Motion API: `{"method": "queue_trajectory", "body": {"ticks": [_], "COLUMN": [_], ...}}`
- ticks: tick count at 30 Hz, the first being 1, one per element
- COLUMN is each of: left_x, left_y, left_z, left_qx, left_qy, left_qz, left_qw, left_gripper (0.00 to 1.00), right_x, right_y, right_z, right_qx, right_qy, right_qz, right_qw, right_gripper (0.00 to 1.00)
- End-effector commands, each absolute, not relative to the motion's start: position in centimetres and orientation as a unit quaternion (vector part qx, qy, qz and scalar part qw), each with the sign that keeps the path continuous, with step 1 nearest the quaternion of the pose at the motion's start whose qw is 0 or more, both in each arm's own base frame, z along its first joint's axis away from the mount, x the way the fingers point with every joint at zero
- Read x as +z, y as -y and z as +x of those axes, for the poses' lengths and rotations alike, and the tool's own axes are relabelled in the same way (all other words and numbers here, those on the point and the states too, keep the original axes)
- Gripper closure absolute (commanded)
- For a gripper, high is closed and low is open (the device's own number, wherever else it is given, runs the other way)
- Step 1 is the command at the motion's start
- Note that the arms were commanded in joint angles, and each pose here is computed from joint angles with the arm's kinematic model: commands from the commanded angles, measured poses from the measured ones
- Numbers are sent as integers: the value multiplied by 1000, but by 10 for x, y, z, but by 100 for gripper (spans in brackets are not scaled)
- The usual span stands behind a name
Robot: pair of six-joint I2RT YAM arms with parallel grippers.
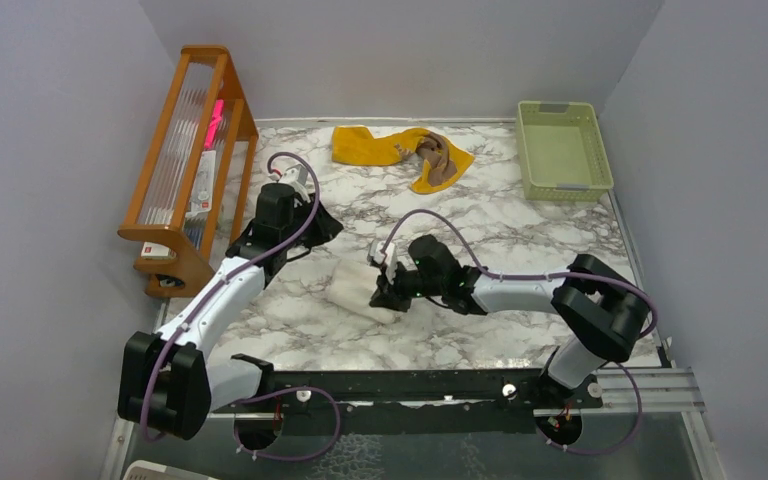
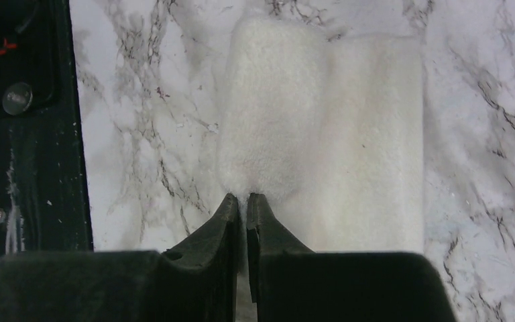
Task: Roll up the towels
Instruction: Roll the towel at the center of the board.
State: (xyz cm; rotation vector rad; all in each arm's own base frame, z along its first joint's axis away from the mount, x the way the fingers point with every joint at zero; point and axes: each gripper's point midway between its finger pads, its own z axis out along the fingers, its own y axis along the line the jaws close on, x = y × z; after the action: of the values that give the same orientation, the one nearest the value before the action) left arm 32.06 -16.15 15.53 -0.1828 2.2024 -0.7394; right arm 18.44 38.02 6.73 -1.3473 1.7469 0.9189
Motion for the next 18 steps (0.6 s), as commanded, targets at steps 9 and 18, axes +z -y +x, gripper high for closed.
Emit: {"method": "queue_trajectory", "body": {"ticks": [9,18], "left_x": [140,113], "left_y": [195,208], "left_z": [262,254], "left_qx": [-410,-442], "left_qy": [-855,-853], "left_qz": [-17,-30], "left_qw": [317,276], "left_gripper": [74,73], "right_x": [84,77], "right_y": [-367,-360], "right_z": [218,234], "right_qx": [568,605], "right_qy": [-708,-716], "right_qz": [-358,-287], "right_qw": [218,198], "right_gripper": [96,95]}}
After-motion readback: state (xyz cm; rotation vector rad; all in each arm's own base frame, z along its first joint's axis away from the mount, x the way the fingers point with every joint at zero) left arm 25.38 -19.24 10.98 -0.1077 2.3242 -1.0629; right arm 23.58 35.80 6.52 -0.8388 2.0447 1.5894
